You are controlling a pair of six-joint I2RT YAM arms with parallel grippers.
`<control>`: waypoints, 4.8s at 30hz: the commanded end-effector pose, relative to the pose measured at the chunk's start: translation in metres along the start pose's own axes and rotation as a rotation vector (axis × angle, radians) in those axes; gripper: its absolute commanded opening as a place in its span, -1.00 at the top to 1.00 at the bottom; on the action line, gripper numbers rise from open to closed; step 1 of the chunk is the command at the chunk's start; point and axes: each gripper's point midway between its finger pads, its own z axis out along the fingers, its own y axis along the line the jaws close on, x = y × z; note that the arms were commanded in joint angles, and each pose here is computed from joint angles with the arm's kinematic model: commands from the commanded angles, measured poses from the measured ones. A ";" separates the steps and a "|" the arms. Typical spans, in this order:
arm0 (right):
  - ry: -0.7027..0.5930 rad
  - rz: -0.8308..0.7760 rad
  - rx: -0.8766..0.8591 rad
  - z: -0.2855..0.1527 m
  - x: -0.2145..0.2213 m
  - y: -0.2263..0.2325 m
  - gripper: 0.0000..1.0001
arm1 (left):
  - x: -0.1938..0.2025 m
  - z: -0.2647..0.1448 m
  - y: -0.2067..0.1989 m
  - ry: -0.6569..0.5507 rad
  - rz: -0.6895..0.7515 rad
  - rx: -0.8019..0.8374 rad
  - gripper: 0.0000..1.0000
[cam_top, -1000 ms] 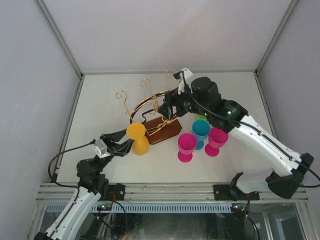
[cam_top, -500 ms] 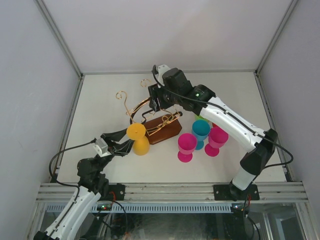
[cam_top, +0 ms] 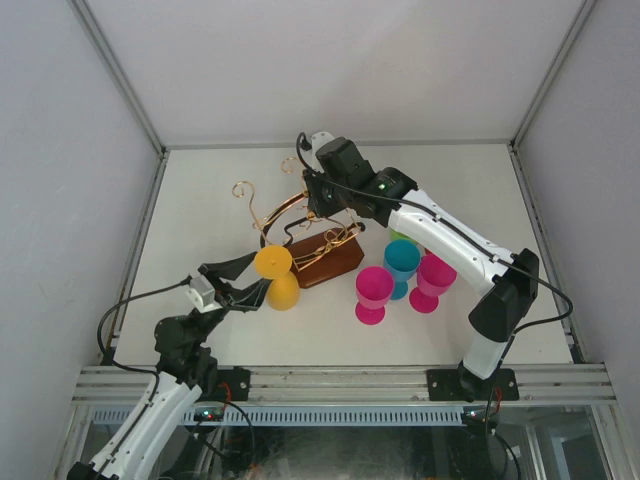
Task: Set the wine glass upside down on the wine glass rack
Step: Turn the wine glass upside down at the wine rack, then move the wine rack to the center of the board, then pick up the wine glass at the center of the board.
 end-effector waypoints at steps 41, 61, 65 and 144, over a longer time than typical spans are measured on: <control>-0.359 0.170 0.201 0.053 -0.130 -0.100 0.85 | 0.066 -0.032 0.053 0.068 -0.207 -0.363 -0.54; -0.474 0.044 0.044 -0.076 -0.129 -0.062 -0.19 | 0.060 -0.042 0.089 0.096 -0.446 -0.686 -0.80; -0.499 0.024 0.017 -0.110 -0.096 -0.062 -0.35 | 0.059 -0.050 0.093 0.140 -0.519 -0.787 -0.98; 0.122 0.284 0.252 -0.152 0.202 0.008 -1.00 | -0.014 -0.039 0.049 0.439 -0.385 -0.603 -0.99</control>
